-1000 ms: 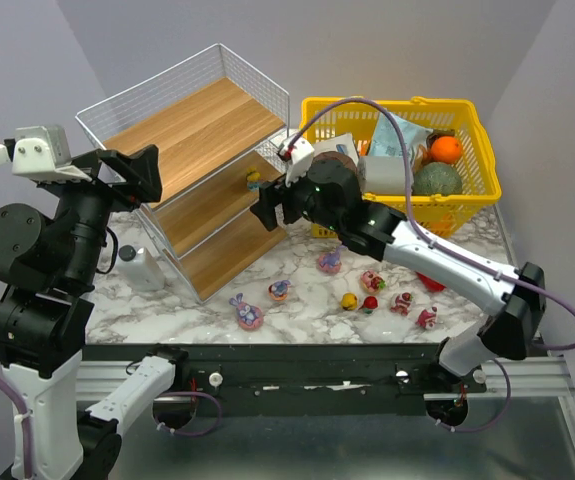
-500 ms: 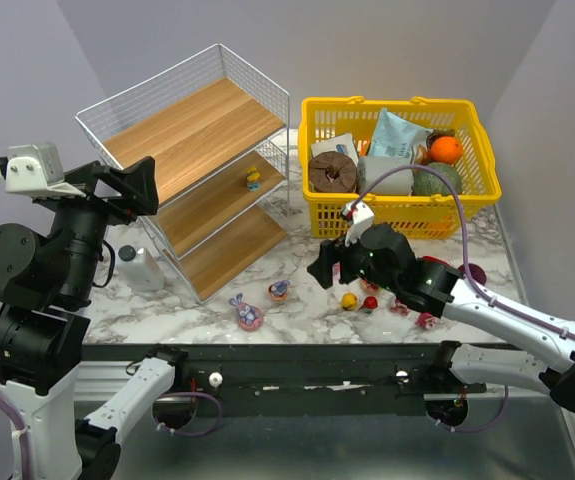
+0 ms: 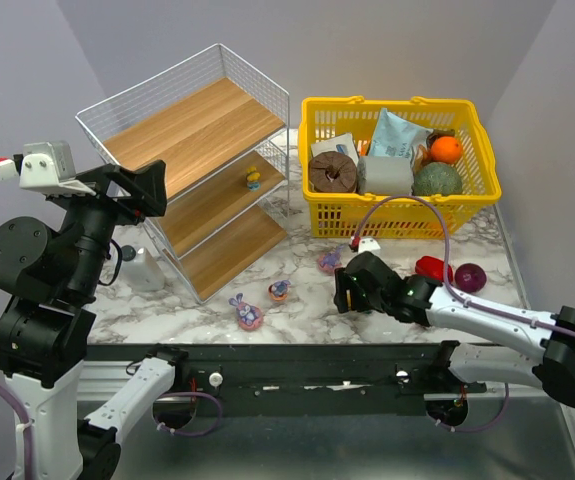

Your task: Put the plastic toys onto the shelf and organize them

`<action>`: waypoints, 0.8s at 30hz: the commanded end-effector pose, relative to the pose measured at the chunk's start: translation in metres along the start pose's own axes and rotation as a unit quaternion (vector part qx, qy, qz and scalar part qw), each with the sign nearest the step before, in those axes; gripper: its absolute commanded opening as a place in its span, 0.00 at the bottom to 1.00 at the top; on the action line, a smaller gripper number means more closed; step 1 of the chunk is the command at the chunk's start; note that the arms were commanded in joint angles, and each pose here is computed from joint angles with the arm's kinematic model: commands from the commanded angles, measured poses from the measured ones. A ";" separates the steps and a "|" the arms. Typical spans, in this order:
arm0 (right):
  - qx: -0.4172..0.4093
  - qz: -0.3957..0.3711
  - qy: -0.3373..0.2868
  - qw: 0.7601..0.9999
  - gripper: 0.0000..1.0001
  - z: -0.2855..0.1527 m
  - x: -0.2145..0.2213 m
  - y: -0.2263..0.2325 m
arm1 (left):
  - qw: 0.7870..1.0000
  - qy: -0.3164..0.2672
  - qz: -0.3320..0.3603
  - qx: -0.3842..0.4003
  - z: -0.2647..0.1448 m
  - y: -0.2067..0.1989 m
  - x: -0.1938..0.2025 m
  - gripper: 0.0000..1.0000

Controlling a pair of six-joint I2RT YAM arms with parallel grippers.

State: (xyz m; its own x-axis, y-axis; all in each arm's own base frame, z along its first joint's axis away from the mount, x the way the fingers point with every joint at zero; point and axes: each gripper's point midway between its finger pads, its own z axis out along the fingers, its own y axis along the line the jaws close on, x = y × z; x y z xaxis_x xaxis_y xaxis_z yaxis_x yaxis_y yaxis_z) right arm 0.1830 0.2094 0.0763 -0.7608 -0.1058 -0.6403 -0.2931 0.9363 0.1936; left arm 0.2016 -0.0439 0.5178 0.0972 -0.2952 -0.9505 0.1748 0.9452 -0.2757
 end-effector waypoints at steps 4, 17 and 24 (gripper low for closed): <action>0.062 0.010 0.020 0.998 0.70 0.017 0.011 -0.017 | 1.000 0.004 -0.004 0.012 -0.004 -0.004 0.002 0.99; 0.063 0.010 0.030 0.998 0.34 0.028 0.014 -0.013 | 1.000 0.008 0.000 0.007 -0.004 -0.001 0.005 0.99; 0.023 0.003 0.009 1.000 0.07 0.007 -0.019 0.009 | 1.000 0.007 0.002 0.006 -0.006 -0.001 0.004 0.99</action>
State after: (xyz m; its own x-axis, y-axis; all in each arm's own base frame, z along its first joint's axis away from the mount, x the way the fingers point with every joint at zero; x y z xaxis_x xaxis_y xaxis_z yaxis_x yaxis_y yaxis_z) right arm 0.1867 0.2066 0.0471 -0.8084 -0.1245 -0.5753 -0.2315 0.9658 0.1164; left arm 0.2011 -0.0442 0.5169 0.0940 -0.2978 -0.9500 0.1764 0.9441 -0.2785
